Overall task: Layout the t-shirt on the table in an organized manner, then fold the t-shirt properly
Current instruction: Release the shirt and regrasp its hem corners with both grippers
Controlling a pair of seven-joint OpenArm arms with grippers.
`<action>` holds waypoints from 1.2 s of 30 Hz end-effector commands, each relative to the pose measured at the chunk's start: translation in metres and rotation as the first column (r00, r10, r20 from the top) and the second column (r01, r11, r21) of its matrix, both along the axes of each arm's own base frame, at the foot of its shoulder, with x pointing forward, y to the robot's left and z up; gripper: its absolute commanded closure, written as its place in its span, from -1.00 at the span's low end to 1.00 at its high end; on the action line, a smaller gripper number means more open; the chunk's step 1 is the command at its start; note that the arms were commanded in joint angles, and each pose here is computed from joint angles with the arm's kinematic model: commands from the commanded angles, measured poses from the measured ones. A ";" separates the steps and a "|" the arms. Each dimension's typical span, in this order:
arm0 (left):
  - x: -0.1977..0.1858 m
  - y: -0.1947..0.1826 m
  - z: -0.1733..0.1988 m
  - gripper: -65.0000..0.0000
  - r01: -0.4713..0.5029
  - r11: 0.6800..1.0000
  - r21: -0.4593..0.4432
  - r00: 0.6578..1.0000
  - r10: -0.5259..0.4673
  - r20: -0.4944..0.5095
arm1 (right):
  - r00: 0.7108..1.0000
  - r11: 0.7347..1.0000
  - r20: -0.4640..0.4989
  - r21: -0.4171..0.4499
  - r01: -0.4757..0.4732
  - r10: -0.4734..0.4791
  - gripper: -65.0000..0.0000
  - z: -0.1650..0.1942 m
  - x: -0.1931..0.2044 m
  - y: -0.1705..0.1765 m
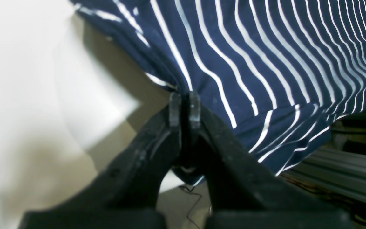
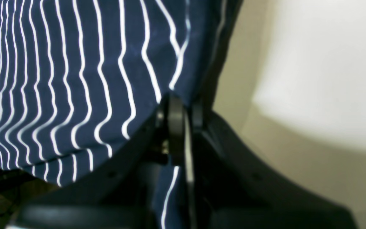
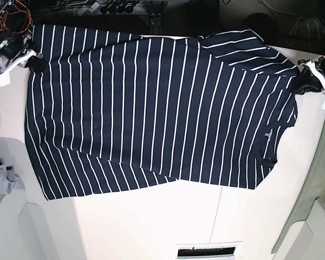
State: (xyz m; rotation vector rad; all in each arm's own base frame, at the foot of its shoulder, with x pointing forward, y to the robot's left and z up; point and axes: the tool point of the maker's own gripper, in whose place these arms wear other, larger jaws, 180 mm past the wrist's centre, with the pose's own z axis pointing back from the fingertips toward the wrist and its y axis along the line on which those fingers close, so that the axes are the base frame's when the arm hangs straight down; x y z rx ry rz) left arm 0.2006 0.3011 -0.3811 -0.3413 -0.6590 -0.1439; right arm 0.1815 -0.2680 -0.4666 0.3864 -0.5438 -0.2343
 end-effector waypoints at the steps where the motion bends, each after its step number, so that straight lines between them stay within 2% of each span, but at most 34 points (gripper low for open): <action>1: 0.004 0.002 0.010 1.00 0.011 1.000 0.001 1.000 -0.011 0.027 | 1.000 1.000 0.012 -0.019 0.000 0.001 1.00 0.006 0.002 -0.009; 6: -0.002 -0.002 0.009 1.00 -0.002 0.999 -0.039 1.000 0.002 0.021 | 0.999 1.000 0.037 0.011 0.012 -0.012 1.00 0.011 0.007 -0.006; 11: 0.008 -0.008 0.025 1.00 -0.011 0.995 -0.097 0.997 0.017 0.069 | 0.998 0.999 0.053 0.034 -0.031 0.030 1.00 0.021 0.008 0.004; 13: 0.016 -0.010 0.043 1.00 0.000 0.995 -0.100 0.993 0.012 0.119 | 0.995 0.998 0.082 0.018 -0.060 0.059 1.00 0.033 0.009 0.008; 16: 0.033 -0.015 0.084 1.00 0.024 0.994 -0.104 0.969 0.002 0.245 | 0.985 0.994 0.135 -0.022 -0.110 0.112 1.00 0.055 0.011 0.016; 19: 0.043 -0.026 0.131 1.00 0.060 0.995 -0.086 0.924 -0.023 0.383 | 0.968 0.984 0.185 -0.075 -0.161 0.172 1.00 0.081 0.008 0.024; 23: 0.041 -0.042 0.193 1.00 0.114 0.992 -0.050 0.852 -0.072 0.519 | 0.939 0.971 0.267 -0.158 -0.178 0.215 1.00 0.122 0.008 0.024; 28: 0.029 -0.045 0.266 1.00 0.110 0.994 0.002 0.721 -0.081 0.689 | 0.899 0.954 0.379 -0.276 -0.117 0.220 1.00 0.179 0.016 0.003; 31: 0.023 -0.029 0.301 1.00 0.050 0.997 0.050 0.643 -0.070 0.762 | 0.870 0.939 0.443 -0.338 -0.060 0.215 1.00 0.210 0.020 -0.011; 34: 0.019 -0.009 0.322 1.00 -0.034 0.994 0.104 0.598 -0.063 0.799 | 0.843 0.926 0.495 -0.378 -0.010 0.211 1.00 0.237 0.020 -0.021; 36: 0.015 0.000 0.339 1.00 -0.082 0.990 0.117 0.550 -0.053 0.833 | 0.824 0.916 0.523 -0.401 0.013 0.217 1.00 0.252 0.020 -0.025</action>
